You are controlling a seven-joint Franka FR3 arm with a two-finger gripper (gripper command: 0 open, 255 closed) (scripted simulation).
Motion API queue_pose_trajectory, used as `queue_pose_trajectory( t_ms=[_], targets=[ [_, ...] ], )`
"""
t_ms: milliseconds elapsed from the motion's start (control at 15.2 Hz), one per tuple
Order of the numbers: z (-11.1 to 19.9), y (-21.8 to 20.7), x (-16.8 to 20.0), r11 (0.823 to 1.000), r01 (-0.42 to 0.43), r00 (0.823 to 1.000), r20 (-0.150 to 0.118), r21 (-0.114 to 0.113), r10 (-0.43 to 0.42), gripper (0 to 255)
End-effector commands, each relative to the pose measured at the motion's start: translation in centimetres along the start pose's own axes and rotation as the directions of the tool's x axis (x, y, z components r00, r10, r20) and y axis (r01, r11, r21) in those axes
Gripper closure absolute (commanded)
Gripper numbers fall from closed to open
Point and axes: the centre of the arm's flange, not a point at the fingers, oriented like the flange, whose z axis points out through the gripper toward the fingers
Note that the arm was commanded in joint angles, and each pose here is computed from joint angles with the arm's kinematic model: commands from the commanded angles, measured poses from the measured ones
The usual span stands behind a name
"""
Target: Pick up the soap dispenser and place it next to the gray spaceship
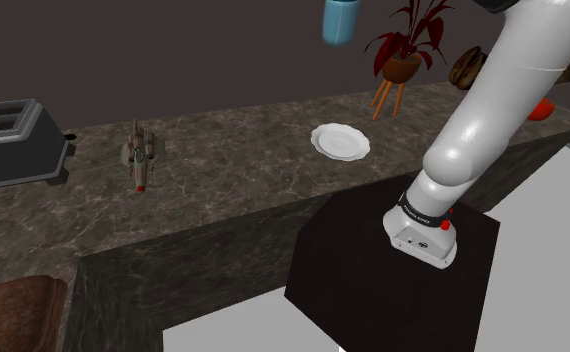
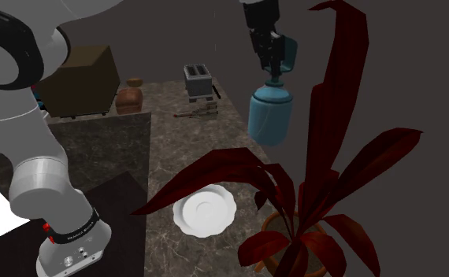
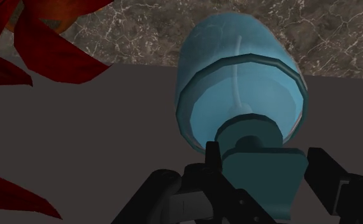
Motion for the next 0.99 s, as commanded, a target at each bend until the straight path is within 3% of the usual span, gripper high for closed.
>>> queue_pose_trajectory(
  t_ms=[0, 594, 924],
  targets=[
    [-1.0, -0.1, 0.4, 1.000, 0.000, 1.000, -0.001, 0.000, 0.000, 255],
    [-5.2, -0.1, 1.6, 1.000, 0.000, 1.000, -0.001, 0.000, 0.000, 255],
    [-3.9, -6.0, -1.0, 1.000, 0.000, 1.000, -0.001, 0.000, 0.000, 255]
  ],
)
